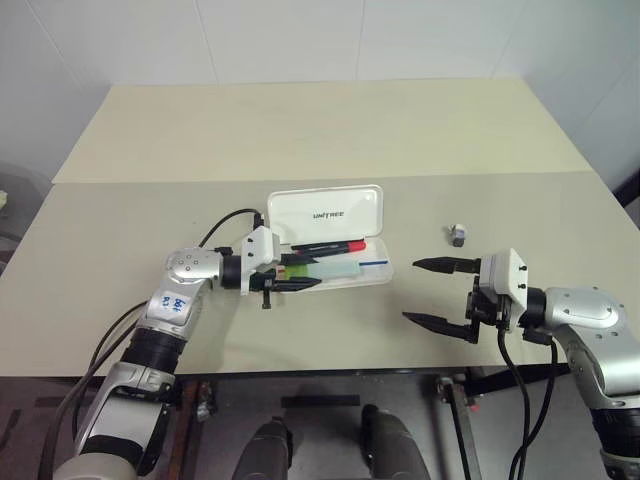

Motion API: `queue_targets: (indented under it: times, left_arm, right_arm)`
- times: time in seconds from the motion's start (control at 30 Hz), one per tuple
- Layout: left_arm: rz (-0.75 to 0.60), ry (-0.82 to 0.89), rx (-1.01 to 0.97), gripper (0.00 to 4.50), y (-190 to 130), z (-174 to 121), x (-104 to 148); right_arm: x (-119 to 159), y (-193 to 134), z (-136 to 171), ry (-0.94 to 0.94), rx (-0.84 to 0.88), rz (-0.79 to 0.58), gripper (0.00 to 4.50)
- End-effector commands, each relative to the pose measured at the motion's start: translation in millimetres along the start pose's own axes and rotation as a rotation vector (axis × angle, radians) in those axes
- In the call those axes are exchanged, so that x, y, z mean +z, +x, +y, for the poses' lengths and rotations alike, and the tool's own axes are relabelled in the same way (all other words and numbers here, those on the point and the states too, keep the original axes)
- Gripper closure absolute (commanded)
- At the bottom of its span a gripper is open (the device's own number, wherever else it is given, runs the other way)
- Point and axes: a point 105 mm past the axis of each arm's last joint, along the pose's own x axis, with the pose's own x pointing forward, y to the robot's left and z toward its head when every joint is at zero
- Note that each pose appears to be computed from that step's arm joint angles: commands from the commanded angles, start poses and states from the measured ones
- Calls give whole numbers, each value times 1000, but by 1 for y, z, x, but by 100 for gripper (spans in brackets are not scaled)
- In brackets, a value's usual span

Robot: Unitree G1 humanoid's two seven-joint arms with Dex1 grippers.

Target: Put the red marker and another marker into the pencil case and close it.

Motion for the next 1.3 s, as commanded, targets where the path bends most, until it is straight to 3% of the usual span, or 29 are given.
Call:
queue_targets:
  times: [0.03,0.5,1.3]
  left_arm:
    - [-8,47,-5,335,1,5,5]
    - [16,40,30,335,-5,11,-12]
    - [1,18,74,335,-6,18,-8]
  right_arm:
    - [12,-4,0,-34,-19,-23,0]
    - [13,-4,2,-34,-25,-22,0]
    - [11,0,4,-35,-13,-24,0]
